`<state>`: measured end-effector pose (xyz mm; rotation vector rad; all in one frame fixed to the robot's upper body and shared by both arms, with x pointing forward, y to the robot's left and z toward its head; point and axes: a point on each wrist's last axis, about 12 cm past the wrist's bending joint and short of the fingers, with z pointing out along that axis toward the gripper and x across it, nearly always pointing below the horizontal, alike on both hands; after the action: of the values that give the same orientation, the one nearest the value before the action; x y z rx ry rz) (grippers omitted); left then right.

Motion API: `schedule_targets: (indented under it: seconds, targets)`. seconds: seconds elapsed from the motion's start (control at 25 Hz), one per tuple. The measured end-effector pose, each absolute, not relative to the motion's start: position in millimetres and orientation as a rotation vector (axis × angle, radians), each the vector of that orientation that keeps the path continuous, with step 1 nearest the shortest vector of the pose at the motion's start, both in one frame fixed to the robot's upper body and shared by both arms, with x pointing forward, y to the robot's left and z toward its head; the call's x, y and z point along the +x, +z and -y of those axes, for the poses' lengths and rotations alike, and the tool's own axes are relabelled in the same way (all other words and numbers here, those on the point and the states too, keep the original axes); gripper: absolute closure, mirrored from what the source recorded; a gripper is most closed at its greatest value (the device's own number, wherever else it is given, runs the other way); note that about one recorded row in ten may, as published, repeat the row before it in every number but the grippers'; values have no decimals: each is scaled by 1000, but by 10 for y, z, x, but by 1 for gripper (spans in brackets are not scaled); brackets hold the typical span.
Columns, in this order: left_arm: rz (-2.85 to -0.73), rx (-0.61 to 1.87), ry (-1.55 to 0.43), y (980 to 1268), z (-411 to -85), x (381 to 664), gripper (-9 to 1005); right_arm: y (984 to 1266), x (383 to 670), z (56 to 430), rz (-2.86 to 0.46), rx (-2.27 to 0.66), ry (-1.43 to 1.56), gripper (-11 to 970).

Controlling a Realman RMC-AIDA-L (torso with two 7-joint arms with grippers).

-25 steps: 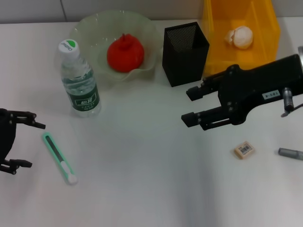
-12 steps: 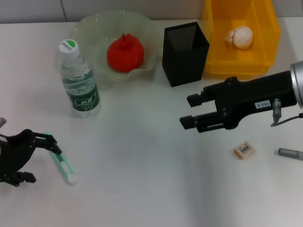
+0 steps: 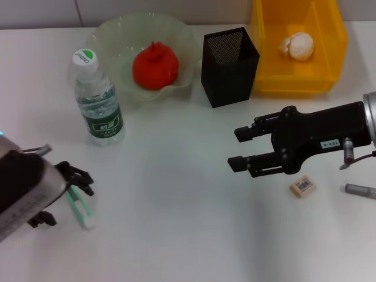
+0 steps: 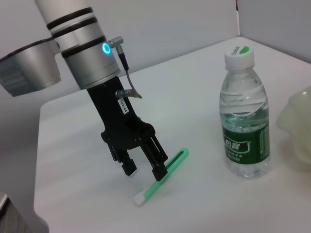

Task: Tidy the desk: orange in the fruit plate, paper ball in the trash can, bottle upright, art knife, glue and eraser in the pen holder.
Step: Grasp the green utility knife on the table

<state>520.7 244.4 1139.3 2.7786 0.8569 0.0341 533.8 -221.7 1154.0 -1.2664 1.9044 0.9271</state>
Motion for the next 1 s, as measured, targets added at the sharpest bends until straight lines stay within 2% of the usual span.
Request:
schedule_targets:
  seconds: [0.44,0.84,1.0]
  targets:
    - [-829,2911,34,11376,-2124,5252,155,11500,5317,2322,-1906,-1235,911,332]
    - [-862,2929,38,11335,-2070,5312,155,11516,5340,2345,-1872,-1213,892,333]
    - [-884,2912,33,11318,-2060,5349,264,11504,5338,2350,-1876,-1209,897,333]
